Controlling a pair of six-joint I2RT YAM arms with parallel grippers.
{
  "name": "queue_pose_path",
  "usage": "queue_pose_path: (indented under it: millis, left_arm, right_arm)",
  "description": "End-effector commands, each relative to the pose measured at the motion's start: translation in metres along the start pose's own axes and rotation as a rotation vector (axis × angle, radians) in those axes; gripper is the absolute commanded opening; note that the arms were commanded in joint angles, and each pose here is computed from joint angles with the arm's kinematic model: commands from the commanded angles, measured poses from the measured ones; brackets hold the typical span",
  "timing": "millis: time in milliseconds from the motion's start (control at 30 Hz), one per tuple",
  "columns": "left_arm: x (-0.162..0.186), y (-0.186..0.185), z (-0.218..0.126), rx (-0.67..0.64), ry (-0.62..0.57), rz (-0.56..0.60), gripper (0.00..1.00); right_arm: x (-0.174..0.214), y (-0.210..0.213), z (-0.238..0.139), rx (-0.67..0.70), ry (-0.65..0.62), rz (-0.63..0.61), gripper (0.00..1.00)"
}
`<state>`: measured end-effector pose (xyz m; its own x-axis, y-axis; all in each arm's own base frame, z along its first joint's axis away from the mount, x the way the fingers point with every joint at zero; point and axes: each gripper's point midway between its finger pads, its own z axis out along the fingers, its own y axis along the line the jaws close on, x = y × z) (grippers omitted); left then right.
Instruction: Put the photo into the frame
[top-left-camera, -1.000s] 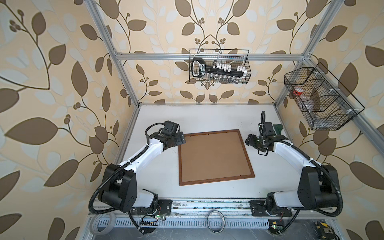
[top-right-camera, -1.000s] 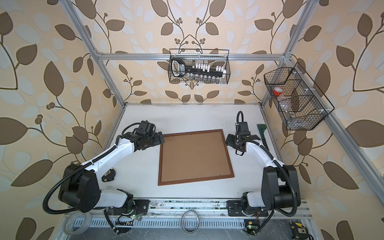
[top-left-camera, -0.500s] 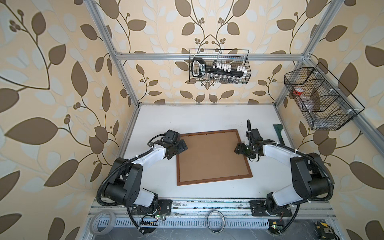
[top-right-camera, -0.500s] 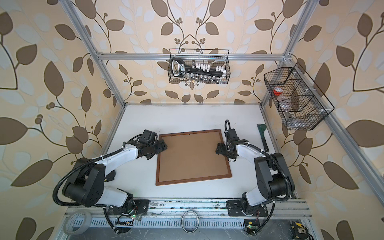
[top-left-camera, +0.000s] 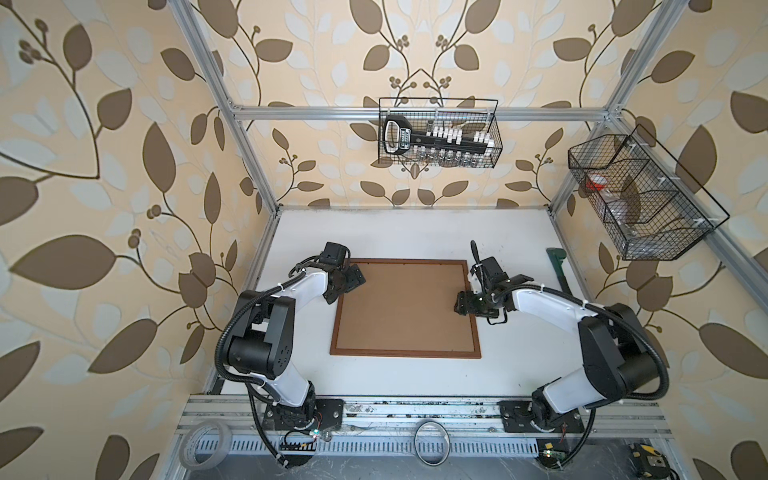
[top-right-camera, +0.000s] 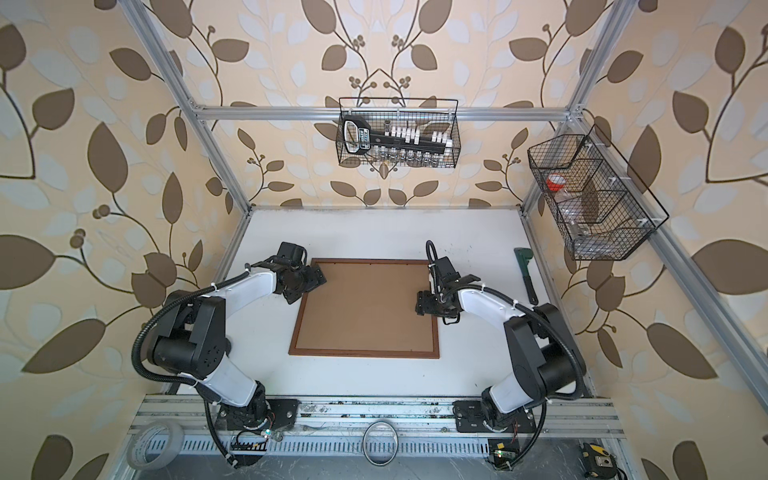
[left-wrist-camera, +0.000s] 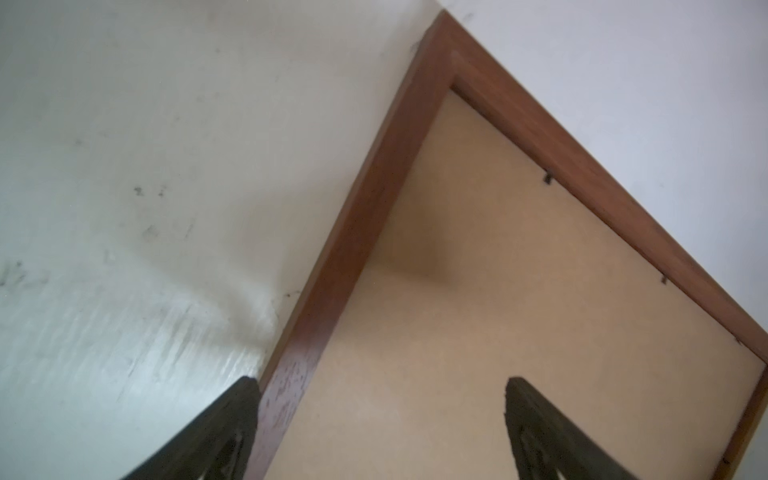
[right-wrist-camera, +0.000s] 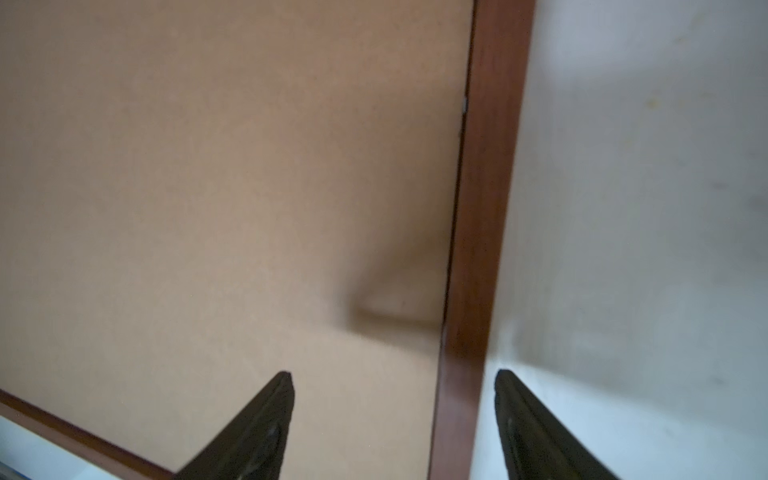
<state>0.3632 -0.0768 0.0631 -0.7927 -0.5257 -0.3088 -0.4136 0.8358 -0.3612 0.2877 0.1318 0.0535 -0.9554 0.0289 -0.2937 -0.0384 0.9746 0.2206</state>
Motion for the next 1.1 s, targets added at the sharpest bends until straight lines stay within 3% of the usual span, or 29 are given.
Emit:
queue_pose_path:
  millis: [0,233,700,1067]
  left_arm:
    - [-0.003,0.01,-0.032,-0.022,-0.029,0.066,0.94]
    - [0.007,0.044,-0.023,-0.048,0.009,-0.043,0.93]
    - [0.026,0.049,-0.01,-0.037,0.067,-0.07,0.92]
    - [0.028,0.05,-0.007,-0.04,0.08,-0.076,0.92]
  right_arm:
    - [0.026,-0.029,-0.025,0.133,0.054,-0.115,0.76]
    - [0.038,-0.035,-0.023,0.167,0.106,-0.112,0.63]
    - [0.057,-0.054,-0.003,0.268,0.18,-0.063,0.64]
    - [0.064,-0.045,0.013,0.234,0.215,-0.081,0.64]
